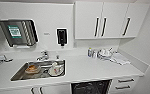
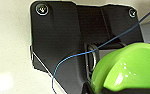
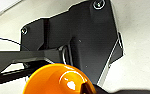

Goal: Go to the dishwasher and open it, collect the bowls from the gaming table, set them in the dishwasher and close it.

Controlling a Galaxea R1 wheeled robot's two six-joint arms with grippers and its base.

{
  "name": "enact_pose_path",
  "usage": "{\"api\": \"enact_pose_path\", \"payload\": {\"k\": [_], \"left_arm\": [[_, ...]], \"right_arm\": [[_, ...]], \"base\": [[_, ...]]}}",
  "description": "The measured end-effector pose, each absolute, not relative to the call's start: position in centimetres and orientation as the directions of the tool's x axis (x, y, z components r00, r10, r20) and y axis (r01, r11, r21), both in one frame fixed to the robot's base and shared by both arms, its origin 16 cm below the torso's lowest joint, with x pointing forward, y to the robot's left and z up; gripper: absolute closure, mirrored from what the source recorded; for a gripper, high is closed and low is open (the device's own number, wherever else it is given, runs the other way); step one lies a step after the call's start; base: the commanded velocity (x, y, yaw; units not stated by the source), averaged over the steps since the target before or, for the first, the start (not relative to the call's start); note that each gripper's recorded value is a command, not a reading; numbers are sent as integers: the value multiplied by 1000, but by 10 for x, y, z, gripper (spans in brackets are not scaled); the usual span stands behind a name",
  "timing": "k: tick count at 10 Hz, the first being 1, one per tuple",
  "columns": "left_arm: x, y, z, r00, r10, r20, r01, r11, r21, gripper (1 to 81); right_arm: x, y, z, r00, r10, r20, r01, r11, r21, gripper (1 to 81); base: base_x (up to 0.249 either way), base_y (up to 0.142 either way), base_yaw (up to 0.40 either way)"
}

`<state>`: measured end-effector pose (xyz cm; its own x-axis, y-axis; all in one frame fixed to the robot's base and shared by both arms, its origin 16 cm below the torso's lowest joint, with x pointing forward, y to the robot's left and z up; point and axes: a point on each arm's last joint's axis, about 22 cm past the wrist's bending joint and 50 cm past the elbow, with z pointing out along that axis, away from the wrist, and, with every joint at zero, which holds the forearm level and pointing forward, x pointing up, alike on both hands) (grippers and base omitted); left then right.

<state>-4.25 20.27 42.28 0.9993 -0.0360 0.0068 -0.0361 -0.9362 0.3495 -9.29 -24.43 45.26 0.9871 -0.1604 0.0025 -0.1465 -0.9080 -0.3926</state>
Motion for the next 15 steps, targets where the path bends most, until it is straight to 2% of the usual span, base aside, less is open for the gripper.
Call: {"api": "enact_pose_path", "payload": {"k": [4, 8, 10, 13, 15], "left_arm": [[-69, 207, 440, 996, -19, -90, 21, -903, 429, 811], [-78, 224, 470, 985, -5, -173, 82, -867, 492, 811], [-51, 235, 488, 988, 3, -155, 86, -846, 526, 811], [-13, 285, 511, 991, 25, -134, 90, -854, 512, 811], [25, 292, 525, 993, 45, -107, 95, -843, 529, 811]], "right_arm": [[-107, -245, 483, 980, -172, -96, -197, -872, -449, 811], [-123, -268, 495, 969, -177, -173, -236, -873, -426, 811], [-124, -261, 496, 967, -179, -181, -242, -869, -433, 811], [-124, -262, 496, 967, -179, -182, -242, -869, -432, 811], [-123, -261, 496, 967, -179, -182, -242, -869, -432, 811]], "base": [[0, 0, 0], [0, 0, 0], [0, 0, 0], [0, 0, 0], [0, 0, 0]]}}
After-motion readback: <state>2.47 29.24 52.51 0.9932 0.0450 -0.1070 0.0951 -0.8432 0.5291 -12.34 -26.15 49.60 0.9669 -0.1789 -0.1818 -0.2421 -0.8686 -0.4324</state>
